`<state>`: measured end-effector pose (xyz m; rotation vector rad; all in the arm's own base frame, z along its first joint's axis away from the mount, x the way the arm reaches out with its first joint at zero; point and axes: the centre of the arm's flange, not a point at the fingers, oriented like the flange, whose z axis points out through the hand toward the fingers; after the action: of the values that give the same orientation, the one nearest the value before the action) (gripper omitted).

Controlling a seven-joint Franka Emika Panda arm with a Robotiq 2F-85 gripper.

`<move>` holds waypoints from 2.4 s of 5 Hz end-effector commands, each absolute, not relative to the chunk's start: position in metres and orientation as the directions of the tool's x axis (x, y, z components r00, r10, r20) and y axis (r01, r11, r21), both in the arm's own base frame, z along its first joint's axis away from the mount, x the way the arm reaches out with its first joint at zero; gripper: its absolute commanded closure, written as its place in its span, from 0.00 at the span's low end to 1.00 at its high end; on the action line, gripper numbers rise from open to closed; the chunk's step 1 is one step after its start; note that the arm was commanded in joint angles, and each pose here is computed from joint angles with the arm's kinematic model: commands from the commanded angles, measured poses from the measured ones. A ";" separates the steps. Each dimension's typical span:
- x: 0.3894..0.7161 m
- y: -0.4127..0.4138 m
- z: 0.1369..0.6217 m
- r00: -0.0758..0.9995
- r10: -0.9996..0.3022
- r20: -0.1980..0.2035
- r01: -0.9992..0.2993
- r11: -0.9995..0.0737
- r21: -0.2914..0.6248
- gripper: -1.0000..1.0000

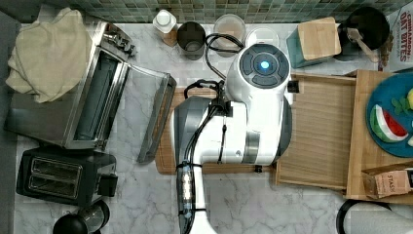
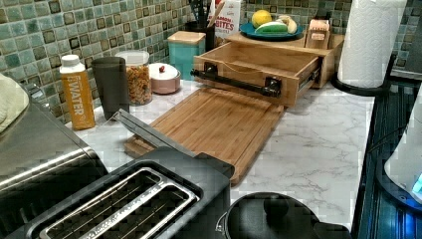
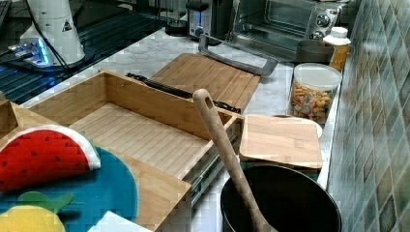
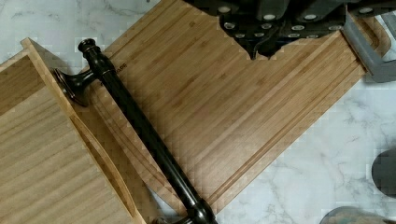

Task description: Close the drawer.

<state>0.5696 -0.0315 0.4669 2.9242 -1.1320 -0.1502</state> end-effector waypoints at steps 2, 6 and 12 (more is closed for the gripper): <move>0.563 -0.014 0.419 0.920 -0.389 -0.050 -0.384 -0.920 0.077 1.00; 0.590 -0.036 0.345 0.943 -0.326 -0.069 -0.298 -0.917 0.266 1.00; 0.529 -0.073 0.284 0.942 -0.327 0.074 -0.335 -0.911 0.241 1.00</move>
<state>0.5270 -0.0511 0.2529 2.8756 -0.4109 -0.0604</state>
